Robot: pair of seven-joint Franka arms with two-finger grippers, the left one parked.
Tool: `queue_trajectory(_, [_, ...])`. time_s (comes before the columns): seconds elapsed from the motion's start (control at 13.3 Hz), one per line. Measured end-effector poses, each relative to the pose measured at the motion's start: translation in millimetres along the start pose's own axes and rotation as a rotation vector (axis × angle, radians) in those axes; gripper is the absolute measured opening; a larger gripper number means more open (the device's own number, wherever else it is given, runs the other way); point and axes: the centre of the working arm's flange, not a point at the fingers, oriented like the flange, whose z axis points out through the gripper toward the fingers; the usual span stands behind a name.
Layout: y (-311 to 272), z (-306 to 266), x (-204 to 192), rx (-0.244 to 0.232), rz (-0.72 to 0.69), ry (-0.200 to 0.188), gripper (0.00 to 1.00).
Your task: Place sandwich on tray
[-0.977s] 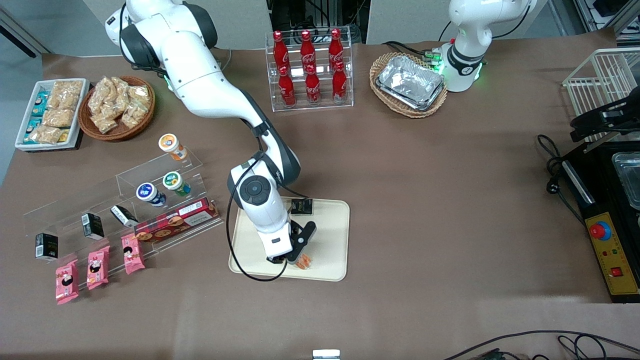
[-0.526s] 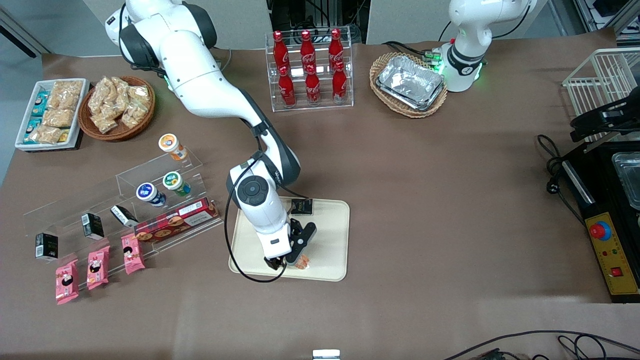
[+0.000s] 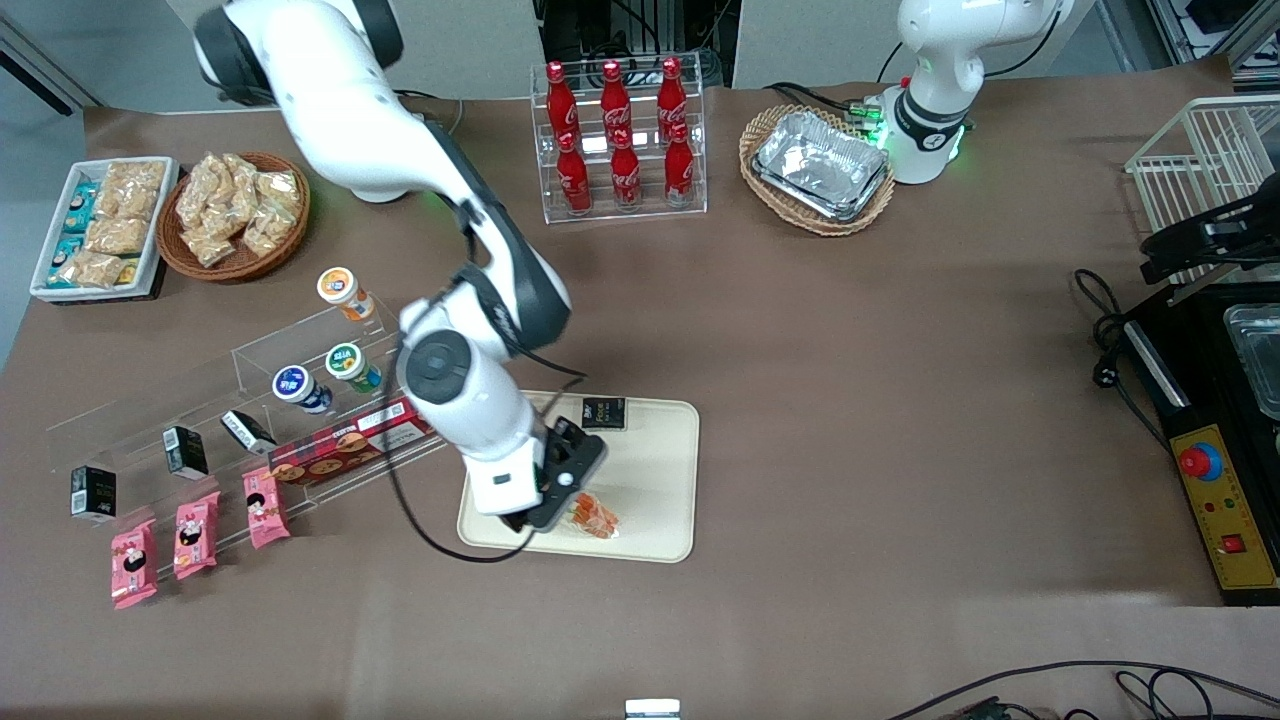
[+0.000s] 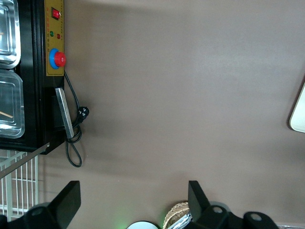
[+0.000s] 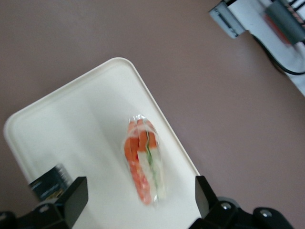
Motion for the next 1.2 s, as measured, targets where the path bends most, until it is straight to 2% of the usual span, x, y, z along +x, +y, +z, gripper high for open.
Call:
queue_trajectory(0.23, [29.1, -84.7, -19.1, 0.035, 0.102, -0.008, 1.00])
queue_trajectory(0.38, [40.1, -137.8, -37.9, 0.064, 0.217, -0.031, 1.00])
queue_trajectory(0.53, [51.4, -187.2, -63.5, 0.093, 0.309, -0.061, 1.00])
queue_trajectory(0.75, [84.2, -251.5, -116.6, 0.115, 0.413, -0.085, 1.00])
queue_trajectory(0.83, [93.9, -272.7, -136.0, 0.107, 0.463, -0.098, 1.00])
queue_trajectory(0.98, [101.9, -315.2, -171.0, 0.062, 0.558, -0.136, 1.00])
queue_trajectory(1.2, [109.6, -370.5, -221.0, 0.032, 0.697, -0.151, 1.00])
